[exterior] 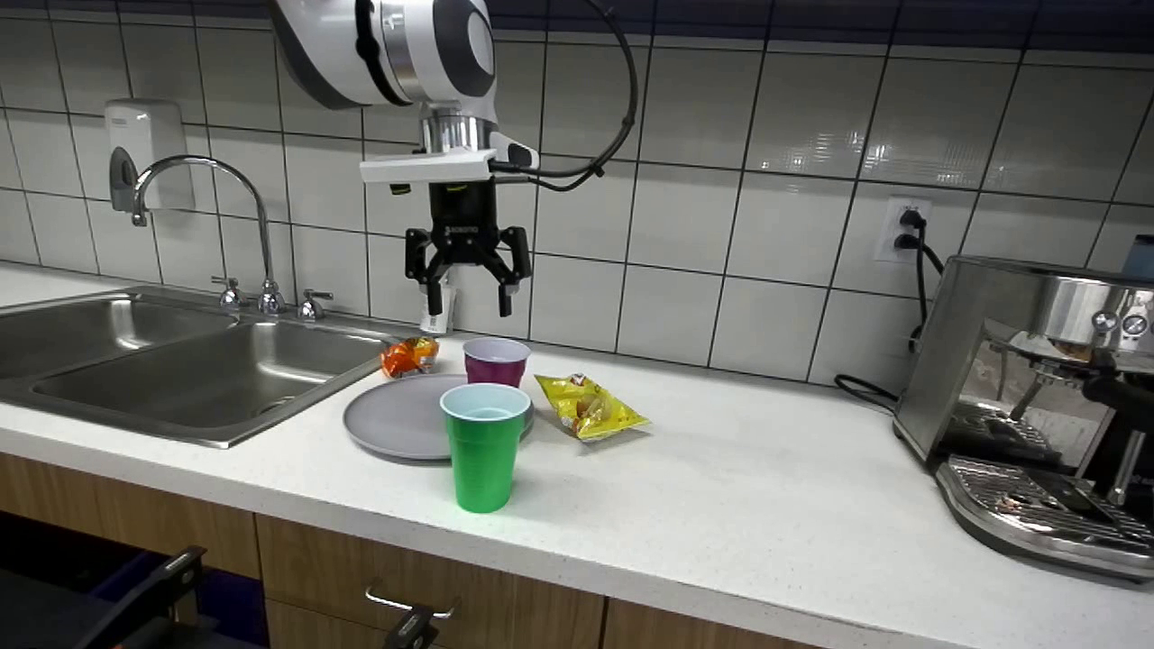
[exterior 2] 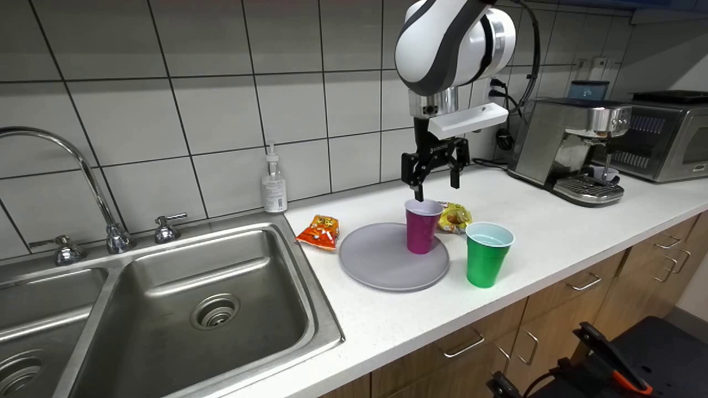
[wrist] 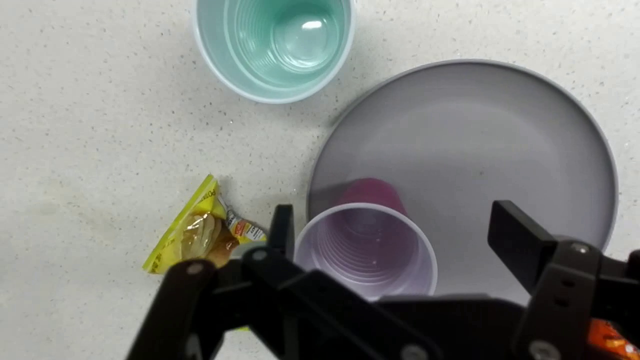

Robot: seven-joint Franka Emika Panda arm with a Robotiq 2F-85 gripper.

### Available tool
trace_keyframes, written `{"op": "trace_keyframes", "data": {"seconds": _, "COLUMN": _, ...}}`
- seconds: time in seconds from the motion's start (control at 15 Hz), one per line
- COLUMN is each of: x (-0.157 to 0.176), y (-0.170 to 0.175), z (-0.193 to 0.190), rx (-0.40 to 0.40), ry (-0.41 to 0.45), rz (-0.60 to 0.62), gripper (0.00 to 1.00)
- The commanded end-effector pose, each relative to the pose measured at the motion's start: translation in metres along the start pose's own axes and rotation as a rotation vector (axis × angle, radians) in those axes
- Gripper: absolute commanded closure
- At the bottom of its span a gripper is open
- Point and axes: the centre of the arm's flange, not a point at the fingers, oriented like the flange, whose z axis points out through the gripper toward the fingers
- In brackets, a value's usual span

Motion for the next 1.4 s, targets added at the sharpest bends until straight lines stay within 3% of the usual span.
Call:
{"op": "trace_keyframes", "data": {"seconds": 0.0, "x": -0.024, "y": 0.0, "z": -0.003, "rx": 0.02, "ry": 0.016, "rz": 0.019, "gripper": 0.0}}
{"op": "trace_keyframes", "data": {"seconds": 1.33, "x": -0.067, "y": 0.005, "z": 0.034, "rx": 0.072, "ry": 0.083, "rz": -0.013, "gripper": 0.0}}
